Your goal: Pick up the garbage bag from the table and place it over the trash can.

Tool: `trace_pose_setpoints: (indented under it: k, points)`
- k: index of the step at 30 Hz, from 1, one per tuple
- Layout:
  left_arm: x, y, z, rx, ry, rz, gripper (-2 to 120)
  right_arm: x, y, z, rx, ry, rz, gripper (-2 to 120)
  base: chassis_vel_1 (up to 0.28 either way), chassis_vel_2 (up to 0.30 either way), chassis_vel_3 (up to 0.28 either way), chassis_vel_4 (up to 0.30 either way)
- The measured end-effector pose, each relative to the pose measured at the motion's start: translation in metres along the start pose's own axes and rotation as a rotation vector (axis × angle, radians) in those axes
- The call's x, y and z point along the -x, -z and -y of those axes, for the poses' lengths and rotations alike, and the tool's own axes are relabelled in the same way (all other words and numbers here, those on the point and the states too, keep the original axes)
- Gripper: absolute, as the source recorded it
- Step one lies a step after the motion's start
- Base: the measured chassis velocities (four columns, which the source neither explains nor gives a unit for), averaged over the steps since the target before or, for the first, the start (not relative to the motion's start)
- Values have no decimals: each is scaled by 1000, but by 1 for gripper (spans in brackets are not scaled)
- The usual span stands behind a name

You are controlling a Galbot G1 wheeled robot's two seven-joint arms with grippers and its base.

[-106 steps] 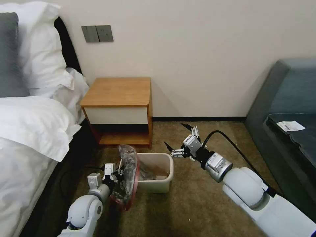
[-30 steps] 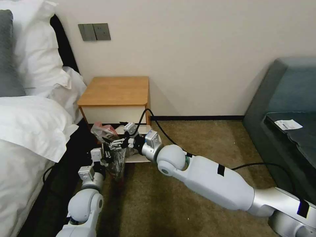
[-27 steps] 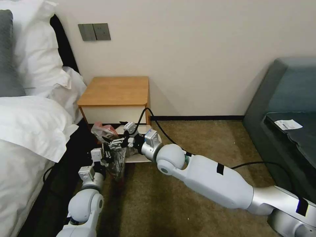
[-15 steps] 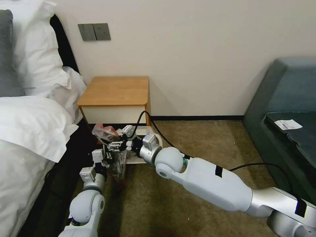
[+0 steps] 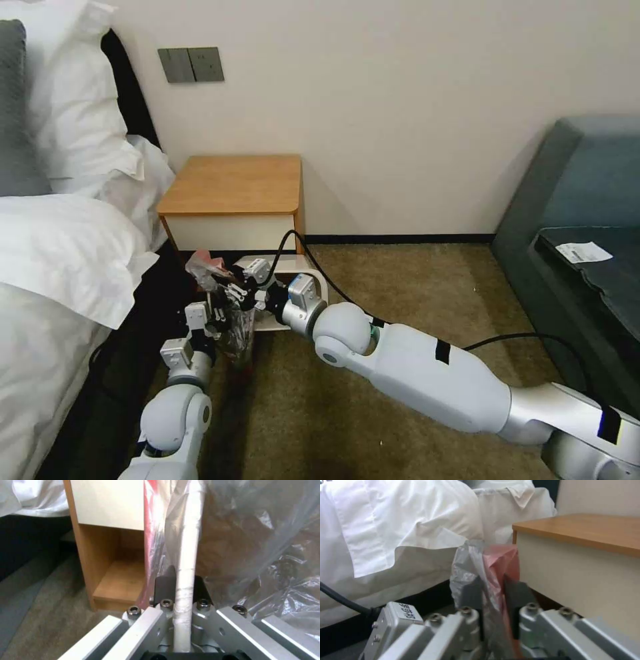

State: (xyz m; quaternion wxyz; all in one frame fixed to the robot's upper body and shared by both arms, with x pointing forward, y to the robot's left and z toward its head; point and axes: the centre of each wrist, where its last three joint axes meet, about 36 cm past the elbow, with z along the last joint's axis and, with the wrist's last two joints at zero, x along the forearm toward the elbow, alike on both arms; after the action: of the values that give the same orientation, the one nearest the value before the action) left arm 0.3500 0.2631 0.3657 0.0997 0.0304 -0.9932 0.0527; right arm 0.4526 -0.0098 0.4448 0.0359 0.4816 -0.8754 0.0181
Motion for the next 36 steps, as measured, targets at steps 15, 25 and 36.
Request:
trace_pose_setpoints:
  k: [15,25,36]
  points:
    - [1,-1,-3,-3,14,-2,0,-2,-2,-3,-1,-4,5,0,0,0,0,0]
    - [0,2,-15,-10,41,7,0,-13,-4,6,-4,-34,6,0,0,0,0,0]
    - [-2,7,-23,-26,62,23,0,-25,-6,14,-1,-66,11,0,0,0,0,0]
